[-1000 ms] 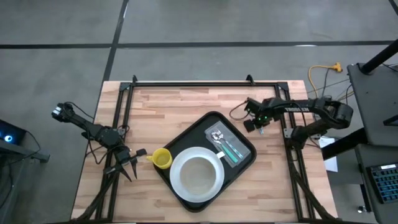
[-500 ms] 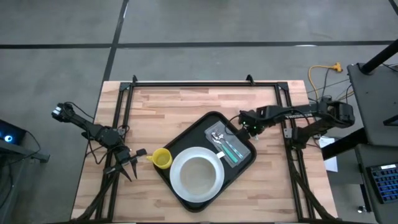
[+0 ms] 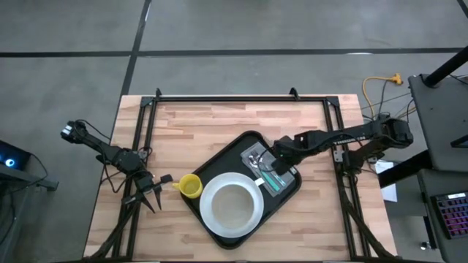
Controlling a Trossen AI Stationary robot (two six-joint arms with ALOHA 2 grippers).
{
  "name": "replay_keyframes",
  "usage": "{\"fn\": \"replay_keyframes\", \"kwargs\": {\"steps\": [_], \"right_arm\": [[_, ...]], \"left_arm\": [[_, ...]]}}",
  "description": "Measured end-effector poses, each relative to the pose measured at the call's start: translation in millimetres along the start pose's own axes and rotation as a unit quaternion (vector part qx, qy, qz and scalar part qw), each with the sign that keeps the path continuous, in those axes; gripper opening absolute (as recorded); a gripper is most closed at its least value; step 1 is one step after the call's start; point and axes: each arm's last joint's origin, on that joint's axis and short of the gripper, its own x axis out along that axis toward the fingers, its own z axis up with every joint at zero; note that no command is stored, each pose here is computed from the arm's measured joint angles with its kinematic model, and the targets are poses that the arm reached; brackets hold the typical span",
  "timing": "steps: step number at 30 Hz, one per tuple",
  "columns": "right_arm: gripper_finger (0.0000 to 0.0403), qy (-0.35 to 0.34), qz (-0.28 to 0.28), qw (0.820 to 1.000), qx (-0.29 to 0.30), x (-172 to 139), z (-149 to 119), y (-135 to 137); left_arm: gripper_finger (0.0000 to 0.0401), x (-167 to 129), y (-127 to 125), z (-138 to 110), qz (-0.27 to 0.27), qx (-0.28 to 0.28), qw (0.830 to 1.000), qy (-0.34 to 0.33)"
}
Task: Set up tray
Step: Put the blue knife on the gray napkin to the right of the blue fork
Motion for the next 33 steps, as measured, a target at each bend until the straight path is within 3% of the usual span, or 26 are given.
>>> {"fn": "replay_keyframes", "kwargs": {"steps": [12,33], "right_arm": [[0.0019,0.032,-0.030,0.998,-0.051,11,-3,36],[0.0019,0.048,-0.057,0.996,-0.043,38,-3,42]], "left_arm": [[0.0088,0,0,0,-0.002,0.000,1.000,0.000],[0.0088,0,0,0,-0.002,0.000,1.000,0.001]]}}
